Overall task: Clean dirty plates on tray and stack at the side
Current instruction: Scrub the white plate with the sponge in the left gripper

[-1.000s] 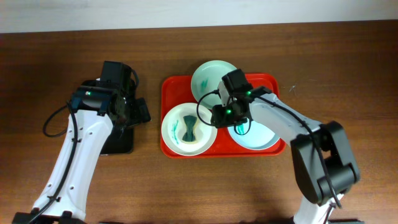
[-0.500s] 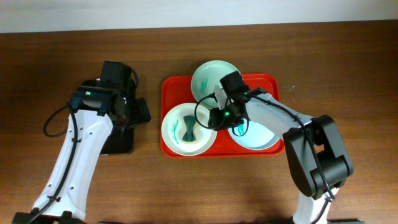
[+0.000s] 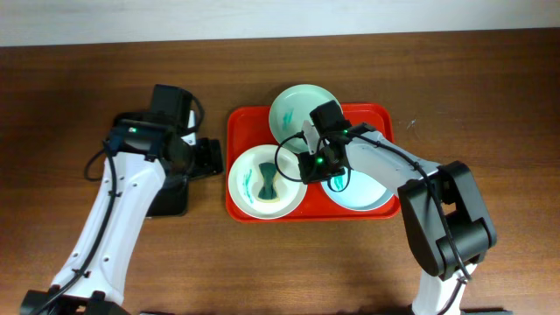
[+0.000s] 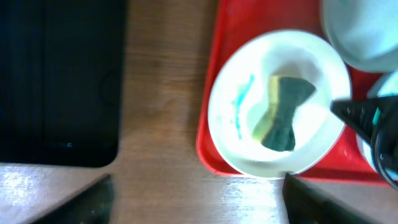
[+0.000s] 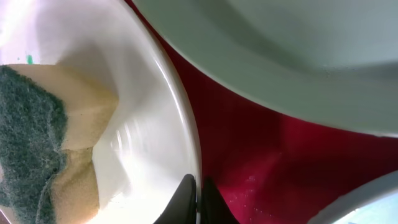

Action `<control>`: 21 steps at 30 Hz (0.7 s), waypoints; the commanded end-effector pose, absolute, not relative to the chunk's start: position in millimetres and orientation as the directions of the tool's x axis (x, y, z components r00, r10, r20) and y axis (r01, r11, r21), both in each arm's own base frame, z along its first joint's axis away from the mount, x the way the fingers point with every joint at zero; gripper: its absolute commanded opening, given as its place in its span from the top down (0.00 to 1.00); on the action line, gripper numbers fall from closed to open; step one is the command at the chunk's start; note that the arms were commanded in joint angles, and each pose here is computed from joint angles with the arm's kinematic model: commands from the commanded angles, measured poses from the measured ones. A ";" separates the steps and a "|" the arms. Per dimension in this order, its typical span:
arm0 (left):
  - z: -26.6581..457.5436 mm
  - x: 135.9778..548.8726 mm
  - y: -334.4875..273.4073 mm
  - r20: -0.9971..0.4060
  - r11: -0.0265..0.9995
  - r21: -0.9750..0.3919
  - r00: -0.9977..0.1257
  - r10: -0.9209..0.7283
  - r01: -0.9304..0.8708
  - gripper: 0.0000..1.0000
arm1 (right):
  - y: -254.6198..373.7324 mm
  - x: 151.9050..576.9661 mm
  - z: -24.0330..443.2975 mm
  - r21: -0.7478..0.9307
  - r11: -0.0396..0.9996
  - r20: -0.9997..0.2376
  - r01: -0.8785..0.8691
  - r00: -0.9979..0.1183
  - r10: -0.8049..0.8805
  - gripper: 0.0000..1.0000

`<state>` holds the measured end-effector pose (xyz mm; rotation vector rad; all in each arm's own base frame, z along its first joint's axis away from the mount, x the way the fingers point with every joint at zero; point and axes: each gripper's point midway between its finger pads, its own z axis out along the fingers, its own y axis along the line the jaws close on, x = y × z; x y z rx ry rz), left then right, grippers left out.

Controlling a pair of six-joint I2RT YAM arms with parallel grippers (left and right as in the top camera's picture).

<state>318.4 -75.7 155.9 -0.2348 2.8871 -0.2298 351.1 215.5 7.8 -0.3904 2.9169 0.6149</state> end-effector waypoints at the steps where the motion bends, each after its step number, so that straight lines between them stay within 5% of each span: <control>1: 137.0 313.9 -97.1 -0.186 0.976 -0.211 -0.978 -0.097 -0.057 0.51 | 219.5 343.6 0.9 0.396 0.871 -0.160 -0.291 -0.956 -0.246 0.96; 2: 132.4 314.9 -102.2 -0.187 0.976 -0.215 -0.979 -0.085 -0.044 0.58 | 220.1 343.3 1.2 0.401 0.869 -0.159 -0.291 -0.956 -0.247 0.96; 8: 94.4 326.1 -141.9 -0.163 0.965 -0.264 -0.985 -0.050 -0.005 0.61 | 220.4 343.4 1.3 0.402 0.868 -0.160 -0.291 -0.956 -0.247 0.96; 21: 45.8 337.3 -196.5 -0.146 0.945 -0.314 -0.988 0.046 0.091 0.60 | 219.7 341.8 6.6 0.400 0.873 -0.138 -0.280 -0.960 -0.245 0.96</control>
